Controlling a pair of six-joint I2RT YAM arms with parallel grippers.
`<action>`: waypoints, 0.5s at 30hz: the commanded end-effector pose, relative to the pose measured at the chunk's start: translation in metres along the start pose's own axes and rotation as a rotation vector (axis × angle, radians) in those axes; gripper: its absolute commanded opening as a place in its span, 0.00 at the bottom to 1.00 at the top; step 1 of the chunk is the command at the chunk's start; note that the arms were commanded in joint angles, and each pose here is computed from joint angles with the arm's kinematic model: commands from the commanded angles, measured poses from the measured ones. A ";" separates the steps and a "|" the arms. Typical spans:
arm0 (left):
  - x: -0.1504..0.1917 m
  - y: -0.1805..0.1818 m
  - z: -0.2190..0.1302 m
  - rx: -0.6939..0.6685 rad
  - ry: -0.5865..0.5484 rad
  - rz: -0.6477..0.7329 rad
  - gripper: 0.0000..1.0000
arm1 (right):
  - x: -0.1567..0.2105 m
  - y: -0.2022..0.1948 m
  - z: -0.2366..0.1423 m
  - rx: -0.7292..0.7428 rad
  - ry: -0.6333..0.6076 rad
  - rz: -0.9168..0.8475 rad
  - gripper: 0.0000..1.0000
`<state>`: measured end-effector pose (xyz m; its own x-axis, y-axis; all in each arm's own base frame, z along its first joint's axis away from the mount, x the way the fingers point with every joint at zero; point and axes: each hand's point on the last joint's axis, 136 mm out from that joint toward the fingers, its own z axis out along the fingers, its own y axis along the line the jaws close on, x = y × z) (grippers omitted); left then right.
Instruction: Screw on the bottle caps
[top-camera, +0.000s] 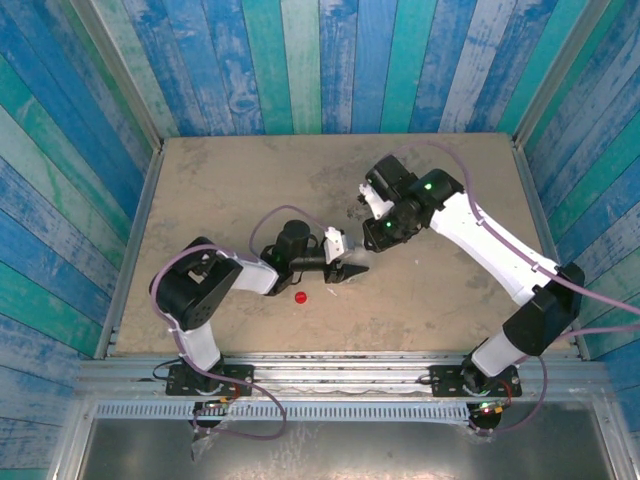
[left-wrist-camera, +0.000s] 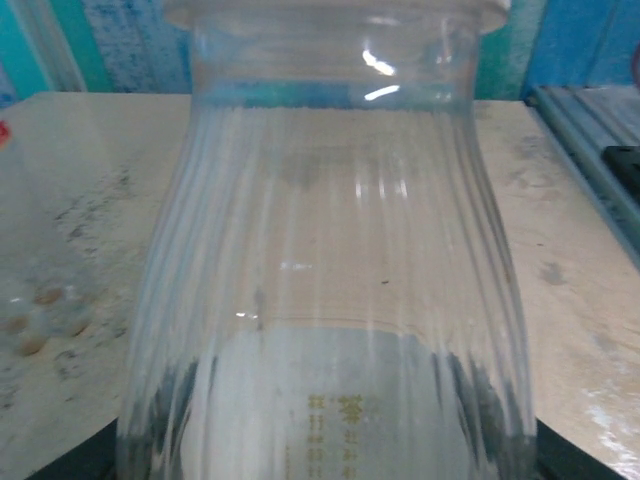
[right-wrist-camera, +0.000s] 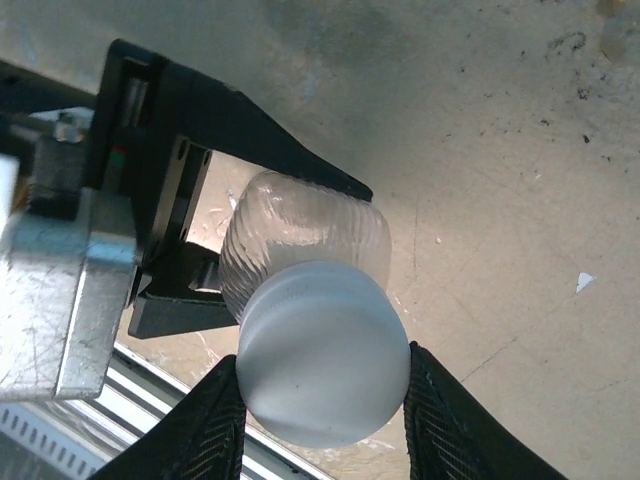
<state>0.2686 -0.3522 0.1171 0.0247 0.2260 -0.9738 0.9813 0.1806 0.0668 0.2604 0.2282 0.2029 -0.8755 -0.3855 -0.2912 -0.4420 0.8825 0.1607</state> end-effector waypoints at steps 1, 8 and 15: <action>0.027 0.029 -0.017 -0.216 0.103 -0.043 0.51 | 0.016 -0.017 0.002 0.074 0.048 0.163 0.03; 0.029 0.028 -0.014 -0.201 0.092 -0.072 0.51 | -0.005 -0.005 -0.014 0.009 -0.085 0.087 0.52; 0.001 0.045 -0.030 -0.254 -0.113 -0.194 0.51 | -0.031 0.018 -0.052 -0.099 -0.424 -0.178 0.76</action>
<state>0.2962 -0.3220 0.1211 -0.0744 0.1490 -0.9860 0.9184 0.3956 -0.0095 0.2653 0.2292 0.2430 -0.7768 -0.3311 -0.5357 -0.4936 0.8484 0.1913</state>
